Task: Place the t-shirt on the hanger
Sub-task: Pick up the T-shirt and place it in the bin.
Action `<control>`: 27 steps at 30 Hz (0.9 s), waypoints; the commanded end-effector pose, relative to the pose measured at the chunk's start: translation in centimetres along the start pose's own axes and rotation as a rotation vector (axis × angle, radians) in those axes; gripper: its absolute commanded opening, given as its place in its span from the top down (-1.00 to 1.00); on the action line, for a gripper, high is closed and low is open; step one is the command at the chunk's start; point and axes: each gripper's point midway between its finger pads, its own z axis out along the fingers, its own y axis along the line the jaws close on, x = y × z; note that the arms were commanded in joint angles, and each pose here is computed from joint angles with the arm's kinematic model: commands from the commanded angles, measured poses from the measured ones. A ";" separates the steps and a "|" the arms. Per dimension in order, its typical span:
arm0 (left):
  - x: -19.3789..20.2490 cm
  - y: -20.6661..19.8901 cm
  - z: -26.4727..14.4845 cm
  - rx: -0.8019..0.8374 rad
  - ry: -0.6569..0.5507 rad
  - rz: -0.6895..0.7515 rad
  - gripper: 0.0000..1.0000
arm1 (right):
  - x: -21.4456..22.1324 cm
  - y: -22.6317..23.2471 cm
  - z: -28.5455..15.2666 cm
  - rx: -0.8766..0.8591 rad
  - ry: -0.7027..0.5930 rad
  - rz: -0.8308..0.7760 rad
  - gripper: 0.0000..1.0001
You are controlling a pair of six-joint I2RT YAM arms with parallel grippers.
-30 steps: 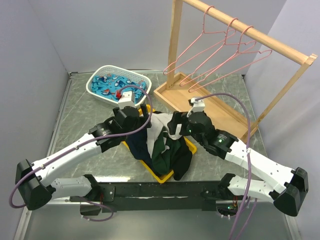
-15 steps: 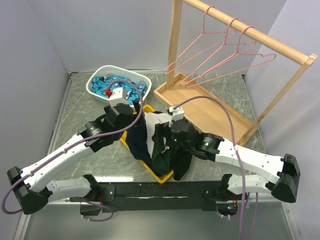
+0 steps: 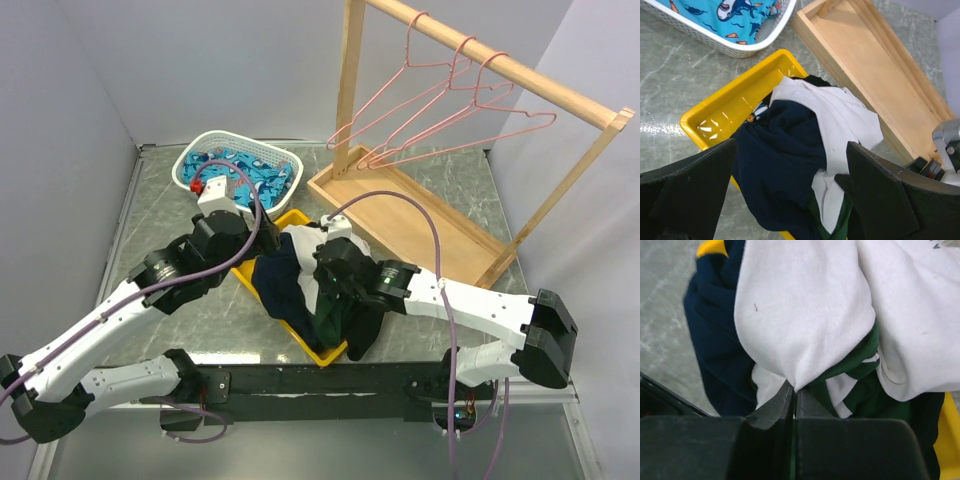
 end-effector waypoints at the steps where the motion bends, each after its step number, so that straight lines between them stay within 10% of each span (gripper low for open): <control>1: 0.5 -0.5 -0.8 0.067 0.031 0.002 -0.93 | -5.4 -0.1 -3.5 0.032 -0.138 0.031 1.00; 27: 7.5 -5.9 1.0 0.354 0.254 -0.021 -0.92 | -25.0 -6.2 -23.7 0.321 -0.642 0.084 1.00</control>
